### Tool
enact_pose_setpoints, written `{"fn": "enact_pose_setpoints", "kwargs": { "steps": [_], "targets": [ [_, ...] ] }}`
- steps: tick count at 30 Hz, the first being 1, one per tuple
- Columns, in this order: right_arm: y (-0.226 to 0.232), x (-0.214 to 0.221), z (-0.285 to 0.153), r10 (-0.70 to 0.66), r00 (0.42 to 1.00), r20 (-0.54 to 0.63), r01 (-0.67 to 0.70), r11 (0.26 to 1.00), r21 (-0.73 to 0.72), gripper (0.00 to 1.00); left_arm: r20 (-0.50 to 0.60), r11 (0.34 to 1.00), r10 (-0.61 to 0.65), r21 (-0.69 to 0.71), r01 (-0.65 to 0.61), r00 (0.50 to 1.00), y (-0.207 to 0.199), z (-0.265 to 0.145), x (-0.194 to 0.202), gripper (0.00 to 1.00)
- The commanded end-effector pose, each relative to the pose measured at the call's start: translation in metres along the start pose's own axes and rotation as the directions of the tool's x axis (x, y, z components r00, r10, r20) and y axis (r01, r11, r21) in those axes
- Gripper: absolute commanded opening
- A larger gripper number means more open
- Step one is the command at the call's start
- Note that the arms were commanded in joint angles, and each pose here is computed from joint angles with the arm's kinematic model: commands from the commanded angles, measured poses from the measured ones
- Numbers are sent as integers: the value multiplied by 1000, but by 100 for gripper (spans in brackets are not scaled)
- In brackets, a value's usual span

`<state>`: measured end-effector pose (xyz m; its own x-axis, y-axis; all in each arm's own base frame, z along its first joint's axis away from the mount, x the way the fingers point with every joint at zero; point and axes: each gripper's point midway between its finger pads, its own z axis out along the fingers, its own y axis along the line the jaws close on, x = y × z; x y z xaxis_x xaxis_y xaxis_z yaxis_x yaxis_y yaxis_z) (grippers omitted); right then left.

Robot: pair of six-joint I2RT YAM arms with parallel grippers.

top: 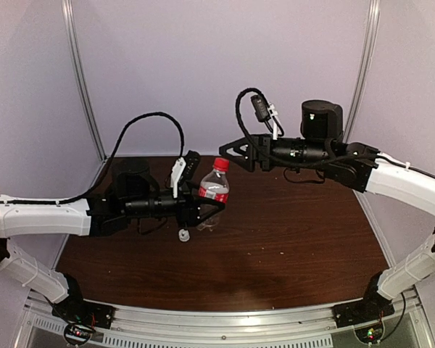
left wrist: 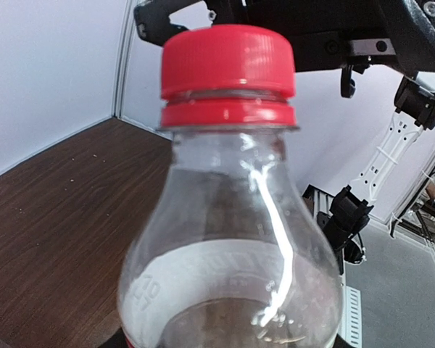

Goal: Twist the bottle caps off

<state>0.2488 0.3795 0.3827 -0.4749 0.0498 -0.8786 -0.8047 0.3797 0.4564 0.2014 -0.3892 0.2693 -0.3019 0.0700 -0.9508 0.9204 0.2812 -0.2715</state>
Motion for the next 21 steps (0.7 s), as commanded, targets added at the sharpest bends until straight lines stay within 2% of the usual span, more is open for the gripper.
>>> {"fn": "enact_pose_setpoints", "kwargs": {
  "steps": [1,15,21],
  "targets": [
    [2,-4,10,26,1000,4,-26,999,21,79,54,999,39,-34,-37,998,0,-1,-22,43],
    [1,14,26,44,998,-45,-44,999,-6,44,48,998,44,-56,-42,998,3,-4,-21,43],
    [1,21,30,54,997,-56,-56,998,-26,41,52,997,46,-64,-42,998,4,-6,-20,42]
  ]
}}
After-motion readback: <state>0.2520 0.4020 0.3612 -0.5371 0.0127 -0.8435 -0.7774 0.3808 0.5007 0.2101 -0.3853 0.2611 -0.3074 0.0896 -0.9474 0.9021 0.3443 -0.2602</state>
